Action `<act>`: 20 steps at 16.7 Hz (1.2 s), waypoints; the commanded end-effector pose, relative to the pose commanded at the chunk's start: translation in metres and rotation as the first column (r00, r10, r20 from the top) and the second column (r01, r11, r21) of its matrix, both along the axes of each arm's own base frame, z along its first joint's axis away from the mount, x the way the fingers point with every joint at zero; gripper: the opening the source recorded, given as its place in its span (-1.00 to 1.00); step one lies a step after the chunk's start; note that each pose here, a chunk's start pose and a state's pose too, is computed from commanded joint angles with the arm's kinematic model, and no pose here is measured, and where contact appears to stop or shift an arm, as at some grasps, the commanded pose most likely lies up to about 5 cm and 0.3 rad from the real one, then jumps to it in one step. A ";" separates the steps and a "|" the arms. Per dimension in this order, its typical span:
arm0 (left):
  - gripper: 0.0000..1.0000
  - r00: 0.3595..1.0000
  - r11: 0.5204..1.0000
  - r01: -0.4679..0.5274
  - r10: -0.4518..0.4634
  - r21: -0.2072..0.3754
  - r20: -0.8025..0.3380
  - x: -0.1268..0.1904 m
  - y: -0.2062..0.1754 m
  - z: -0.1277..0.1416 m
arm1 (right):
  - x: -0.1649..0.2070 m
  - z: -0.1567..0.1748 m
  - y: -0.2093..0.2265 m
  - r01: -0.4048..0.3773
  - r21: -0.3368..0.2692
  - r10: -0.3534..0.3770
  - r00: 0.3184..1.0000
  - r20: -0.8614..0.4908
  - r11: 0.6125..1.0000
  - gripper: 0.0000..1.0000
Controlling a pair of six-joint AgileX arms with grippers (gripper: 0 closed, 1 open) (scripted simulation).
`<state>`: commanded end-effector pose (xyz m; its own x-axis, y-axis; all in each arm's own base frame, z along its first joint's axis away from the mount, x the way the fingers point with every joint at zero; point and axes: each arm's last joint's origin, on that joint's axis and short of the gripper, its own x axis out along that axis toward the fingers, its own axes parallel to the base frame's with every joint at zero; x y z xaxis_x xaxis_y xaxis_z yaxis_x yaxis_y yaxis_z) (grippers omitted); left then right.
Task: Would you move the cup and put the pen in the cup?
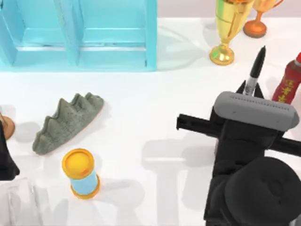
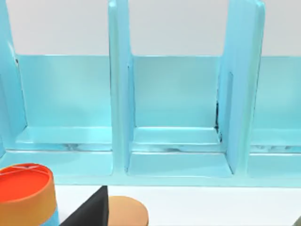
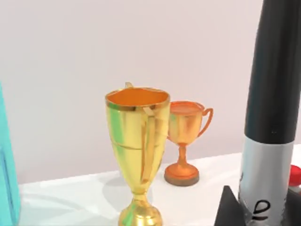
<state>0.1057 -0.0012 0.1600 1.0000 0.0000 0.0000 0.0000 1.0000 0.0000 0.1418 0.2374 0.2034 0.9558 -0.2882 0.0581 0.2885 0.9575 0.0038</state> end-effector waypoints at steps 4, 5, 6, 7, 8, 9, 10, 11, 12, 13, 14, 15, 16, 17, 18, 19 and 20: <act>1.00 1.000 1.000 0.000 0.000 0.000 0.000 0.000 0.000 0.000 | 0.010 -0.005 -0.002 -0.001 -0.003 0.001 1.000 0.002 1.000 -1.00; 1.00 1.000 1.000 0.000 0.000 0.000 0.000 0.000 0.000 0.000 | 0.012 -0.006 -0.003 -0.001 -0.001 0.001 1.000 0.003 1.000 -1.00; 1.00 1.000 1.000 0.000 0.000 0.000 0.000 0.000 0.000 0.000 | 0.014 -0.006 -0.004 -0.001 0.002 0.001 1.000 0.004 1.000 -1.00; 1.00 1.000 1.000 0.000 0.000 0.000 0.000 0.000 0.000 0.000 | 0.017 -0.007 -0.005 -0.002 0.004 0.002 1.000 0.005 1.000 -1.00; 1.00 1.000 1.000 0.000 0.000 0.000 0.000 0.000 0.000 0.000 | 0.019 -0.008 -0.005 -0.002 0.003 0.002 1.000 0.004 1.000 -1.00; 1.00 1.000 1.000 0.000 0.000 0.000 0.000 0.000 0.000 0.000 | 0.021 -0.010 -0.006 -0.002 0.002 0.002 1.000 0.004 1.000 -1.00; 1.00 1.000 1.000 0.000 0.000 0.000 0.000 0.000 0.000 0.000 | 0.024 -0.011 -0.007 -0.003 0.001 0.003 1.000 0.003 1.000 -1.00; 1.00 1.000 1.000 0.000 0.000 0.000 0.000 0.000 0.000 0.000 | 0.026 -0.012 -0.008 -0.003 0.002 0.003 1.000 0.002 1.000 -1.00; 1.00 1.000 1.000 0.000 0.000 0.000 0.000 0.000 0.000 0.000 | 0.028 -0.013 -0.009 -0.003 0.003 0.003 1.000 0.001 1.000 -1.00; 1.00 1.000 1.000 0.000 0.000 0.000 0.000 0.000 0.000 0.000 | 0.031 -0.014 -0.010 -0.003 0.004 0.003 1.000 0.000 1.000 -1.00; 1.00 1.000 1.000 0.000 0.000 0.000 0.000 0.000 0.000 0.000 | 0.033 -0.016 -0.010 -0.004 0.004 0.004 1.000 -0.002 1.000 -1.00; 1.00 1.000 1.000 0.000 0.000 0.000 0.000 0.000 0.000 0.000 | 0.033 -0.016 -0.010 -0.004 0.004 0.004 1.000 -0.002 1.000 -1.00; 1.00 1.000 1.000 0.000 0.000 0.000 0.000 0.000 0.000 0.000 | 0.033 -0.016 -0.010 -0.004 0.004 0.004 1.000 -0.002 1.000 -1.00; 1.00 1.000 1.000 0.000 0.000 0.000 0.000 0.000 0.000 0.000 | 0.033 -0.016 -0.010 -0.004 0.004 0.004 1.000 -0.002 1.000 -1.00; 1.00 1.000 1.000 0.000 0.000 0.000 0.000 0.000 0.000 0.000 | 0.033 -0.016 -0.010 -0.004 0.004 0.004 1.000 -0.002 1.000 -1.00; 1.00 1.000 1.000 0.000 0.000 0.000 0.000 0.000 0.000 0.000 | 0.033 -0.016 -0.010 -0.004 0.004 0.004 1.000 -0.002 1.000 -0.85; 1.00 1.000 1.000 0.000 0.000 0.000 0.000 0.000 0.000 0.000 | 0.033 -0.016 -0.010 -0.004 0.004 0.004 1.000 -0.002 1.000 -0.70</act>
<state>0.1057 -0.0012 0.1600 1.0000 0.0000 0.0000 0.0000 1.0000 0.0000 0.1750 0.2270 0.1874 0.9569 -0.2851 0.0554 0.2851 0.9585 0.0067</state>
